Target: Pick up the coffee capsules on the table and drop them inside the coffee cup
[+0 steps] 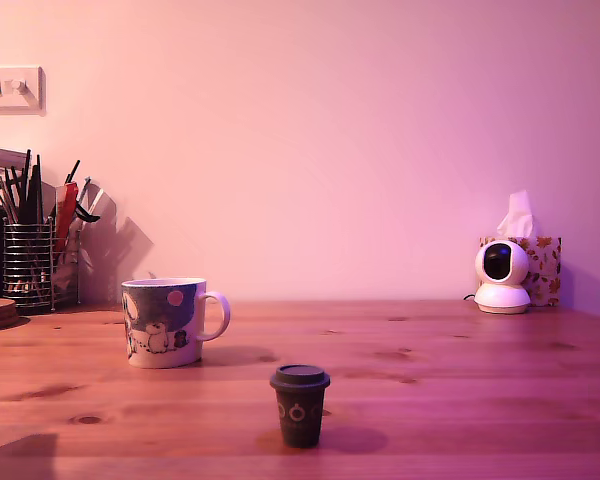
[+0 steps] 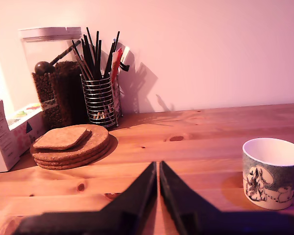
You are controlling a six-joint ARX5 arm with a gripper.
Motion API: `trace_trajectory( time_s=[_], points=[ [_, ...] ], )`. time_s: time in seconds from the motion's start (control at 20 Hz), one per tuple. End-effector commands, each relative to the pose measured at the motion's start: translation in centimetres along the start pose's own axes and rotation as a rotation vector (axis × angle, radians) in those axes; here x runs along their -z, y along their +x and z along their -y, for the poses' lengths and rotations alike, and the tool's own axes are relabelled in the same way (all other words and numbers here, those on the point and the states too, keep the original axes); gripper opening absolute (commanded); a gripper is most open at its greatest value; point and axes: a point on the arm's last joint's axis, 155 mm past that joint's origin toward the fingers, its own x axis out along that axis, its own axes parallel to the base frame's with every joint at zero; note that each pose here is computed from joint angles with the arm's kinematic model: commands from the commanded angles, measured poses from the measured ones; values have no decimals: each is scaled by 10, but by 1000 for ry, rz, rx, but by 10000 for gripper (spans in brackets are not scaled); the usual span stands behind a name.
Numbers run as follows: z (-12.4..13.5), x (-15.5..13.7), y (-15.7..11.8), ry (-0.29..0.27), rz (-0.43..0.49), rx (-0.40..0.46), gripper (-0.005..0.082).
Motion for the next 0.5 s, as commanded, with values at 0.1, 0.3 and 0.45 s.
trace_trajectory(
  time_s=[0.1, 0.3, 0.45],
  points=[
    [24, 1, -8, -86, -71, 146, -24],
    [31, -4, -9, -103, -57, 185, -24],
    [49, -8, -13, -110, -45, 283, -24]
  ],
)
